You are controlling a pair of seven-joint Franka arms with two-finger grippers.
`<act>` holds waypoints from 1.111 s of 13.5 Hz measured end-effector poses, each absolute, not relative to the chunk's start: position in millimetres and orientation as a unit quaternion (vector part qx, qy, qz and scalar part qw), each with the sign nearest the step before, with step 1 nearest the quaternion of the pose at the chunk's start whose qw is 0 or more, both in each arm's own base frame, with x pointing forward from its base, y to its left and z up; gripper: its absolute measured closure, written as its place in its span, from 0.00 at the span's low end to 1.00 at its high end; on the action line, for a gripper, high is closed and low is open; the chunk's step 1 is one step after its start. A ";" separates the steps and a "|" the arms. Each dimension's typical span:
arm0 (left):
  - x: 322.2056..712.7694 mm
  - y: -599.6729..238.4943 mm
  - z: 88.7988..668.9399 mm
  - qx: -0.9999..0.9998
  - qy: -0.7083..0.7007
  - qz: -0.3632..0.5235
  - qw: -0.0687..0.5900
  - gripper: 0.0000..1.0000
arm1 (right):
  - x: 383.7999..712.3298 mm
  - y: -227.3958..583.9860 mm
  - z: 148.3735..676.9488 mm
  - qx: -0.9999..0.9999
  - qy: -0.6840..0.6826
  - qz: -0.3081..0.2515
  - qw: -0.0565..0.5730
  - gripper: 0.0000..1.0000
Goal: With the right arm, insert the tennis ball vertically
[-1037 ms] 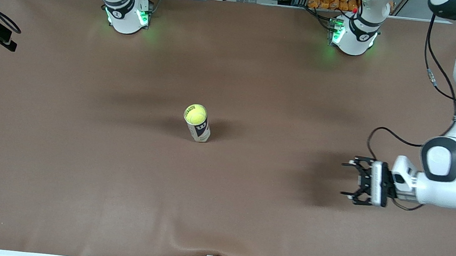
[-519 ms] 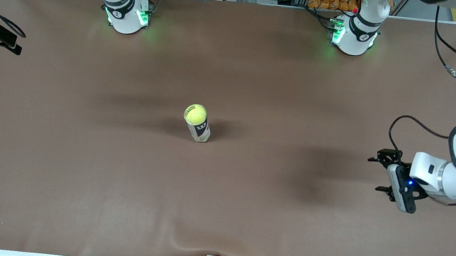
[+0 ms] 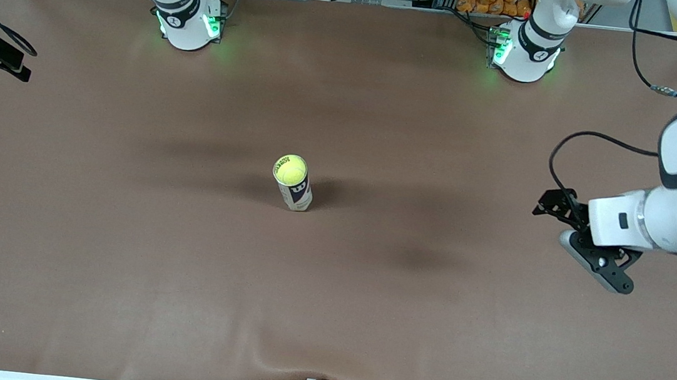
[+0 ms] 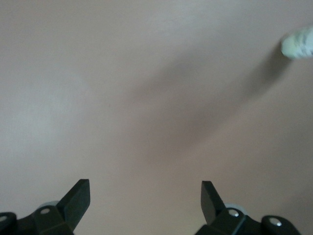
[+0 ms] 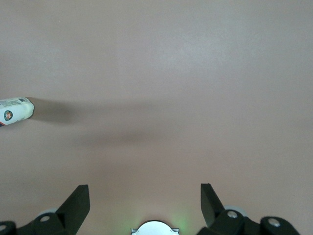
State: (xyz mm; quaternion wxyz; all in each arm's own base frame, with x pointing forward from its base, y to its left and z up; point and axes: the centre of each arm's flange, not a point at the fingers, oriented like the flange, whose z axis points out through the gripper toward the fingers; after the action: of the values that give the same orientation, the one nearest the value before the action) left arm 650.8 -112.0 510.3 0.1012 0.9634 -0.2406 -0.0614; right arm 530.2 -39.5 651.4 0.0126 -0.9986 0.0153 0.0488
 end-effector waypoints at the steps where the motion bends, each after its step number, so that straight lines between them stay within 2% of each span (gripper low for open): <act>1: 644.7 -112.8 523.0 0.974 -0.196 -0.064 0.093 0.00 | 530.2 -39.6 651.3 -0.999 0.015 0.049 0.013 0.00; 4: 628.2 -80.8 566.2 0.991 -0.079 -0.060 0.092 0.00 | 530.1 -39.9 651.2 -0.999 0.016 0.049 0.013 0.00; 6: 619.8 -28.2 591.7 0.993 -0.037 -0.046 0.099 0.00 | 530.1 -40.1 650.9 -0.999 0.016 0.049 0.013 0.00; 9: 589.8 31.2 638.8 0.999 0.000 -0.026 0.041 0.00 | 530.3 -39.3 650.7 -0.999 0.015 0.049 0.013 0.00; 13: 530.9 4.0 699.8 0.996 0.090 -0.018 -0.002 0.00 | 530.4 -38.4 649.1 -0.999 0.014 0.051 0.013 0.00; 15: 528.5 9.0 702.0 0.997 0.082 0.001 0.000 0.00 | 530.2 -38.2 644.3 -0.998 0.014 0.056 0.013 0.00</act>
State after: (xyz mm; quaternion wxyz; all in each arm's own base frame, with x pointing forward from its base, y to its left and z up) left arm 528.5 9.0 702.0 -0.0003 0.9966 0.0820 0.0010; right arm 530.2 -38.2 644.3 0.0131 -0.9982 0.0142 0.0562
